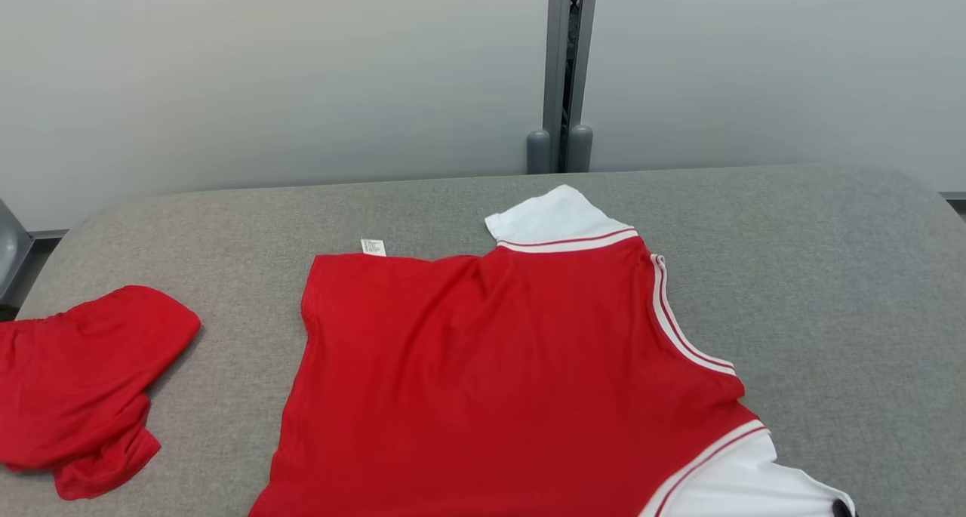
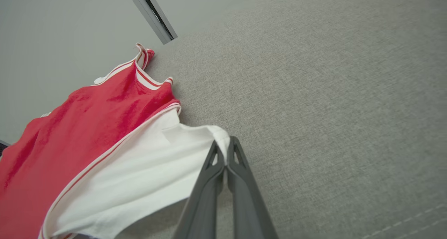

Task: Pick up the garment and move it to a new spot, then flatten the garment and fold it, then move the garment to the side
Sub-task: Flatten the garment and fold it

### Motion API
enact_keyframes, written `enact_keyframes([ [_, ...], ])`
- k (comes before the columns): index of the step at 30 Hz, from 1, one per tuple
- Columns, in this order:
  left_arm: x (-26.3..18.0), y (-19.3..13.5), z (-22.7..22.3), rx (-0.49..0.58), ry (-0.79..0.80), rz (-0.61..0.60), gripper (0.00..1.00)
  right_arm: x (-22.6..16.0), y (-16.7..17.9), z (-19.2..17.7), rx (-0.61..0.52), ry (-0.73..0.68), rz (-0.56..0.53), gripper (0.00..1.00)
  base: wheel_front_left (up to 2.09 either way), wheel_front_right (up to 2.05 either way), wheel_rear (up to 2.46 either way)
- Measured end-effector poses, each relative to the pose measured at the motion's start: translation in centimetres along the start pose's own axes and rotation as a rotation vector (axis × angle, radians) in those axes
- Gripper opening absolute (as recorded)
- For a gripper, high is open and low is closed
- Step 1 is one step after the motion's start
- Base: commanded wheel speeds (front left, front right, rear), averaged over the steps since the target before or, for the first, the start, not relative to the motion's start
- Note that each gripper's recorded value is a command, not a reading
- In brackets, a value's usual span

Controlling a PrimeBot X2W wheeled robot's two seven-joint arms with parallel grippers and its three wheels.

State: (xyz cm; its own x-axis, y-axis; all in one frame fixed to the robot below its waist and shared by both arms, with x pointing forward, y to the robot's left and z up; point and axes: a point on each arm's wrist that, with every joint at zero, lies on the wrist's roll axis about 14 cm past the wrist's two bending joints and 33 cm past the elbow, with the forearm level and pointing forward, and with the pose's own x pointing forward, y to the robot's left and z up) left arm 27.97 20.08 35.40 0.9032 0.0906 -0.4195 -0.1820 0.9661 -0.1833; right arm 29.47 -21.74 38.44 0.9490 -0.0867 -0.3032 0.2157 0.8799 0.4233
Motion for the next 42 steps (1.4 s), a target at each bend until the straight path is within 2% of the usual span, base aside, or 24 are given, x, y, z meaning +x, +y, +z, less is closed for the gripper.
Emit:
enact_keyframes([
  [6,-0.2,0.2,0.4,0.014,-0.019,0.003,0.00,-0.5,-0.6,-0.1,0.014,0.005,-0.009,0.00,0.00,0.00,0.00],
  [8,0.0,-0.1,1.3,0.011,-0.043,-0.013,0.00,0.0,0.2,1.1,0.002,-0.028,0.023,0.00,0.00,0.00,0.00],
  [12,1.5,-1.7,3.9,0.020,-0.107,-0.067,0.00,1.9,2.7,4.7,0.012,-0.130,0.091,0.00,0.00,0.00,0.00],
  [18,3.7,-4.1,7.8,0.078,-0.192,-0.139,0.00,4.8,5.2,6.4,-0.009,-0.150,0.154,0.00,0.00,0.00,0.00],
  [23,5.9,-5.1,9.3,0.109,-0.203,-0.160,0.00,8.3,6.9,8.2,-0.024,-0.174,0.176,0.00,0.00,0.00,0.00],
  [28,8.0,-5.1,9.7,0.123,-0.185,-0.154,0.00,11.2,8.4,7.3,-0.076,-0.127,0.196,0.00,0.00,0.00,0.00],
  [33,9.9,-5.6,10.3,0.145,-0.183,-0.166,0.00,13.8,8.2,7.2,-0.099,-0.107,0.169,0.00,0.00,0.00,0.00],
  [42,12.4,-6.6,10.6,0.187,-0.165,-0.190,0.00,16.2,9.0,5.3,-0.129,-0.057,0.171,0.00,0.00,0.00,0.00],
])
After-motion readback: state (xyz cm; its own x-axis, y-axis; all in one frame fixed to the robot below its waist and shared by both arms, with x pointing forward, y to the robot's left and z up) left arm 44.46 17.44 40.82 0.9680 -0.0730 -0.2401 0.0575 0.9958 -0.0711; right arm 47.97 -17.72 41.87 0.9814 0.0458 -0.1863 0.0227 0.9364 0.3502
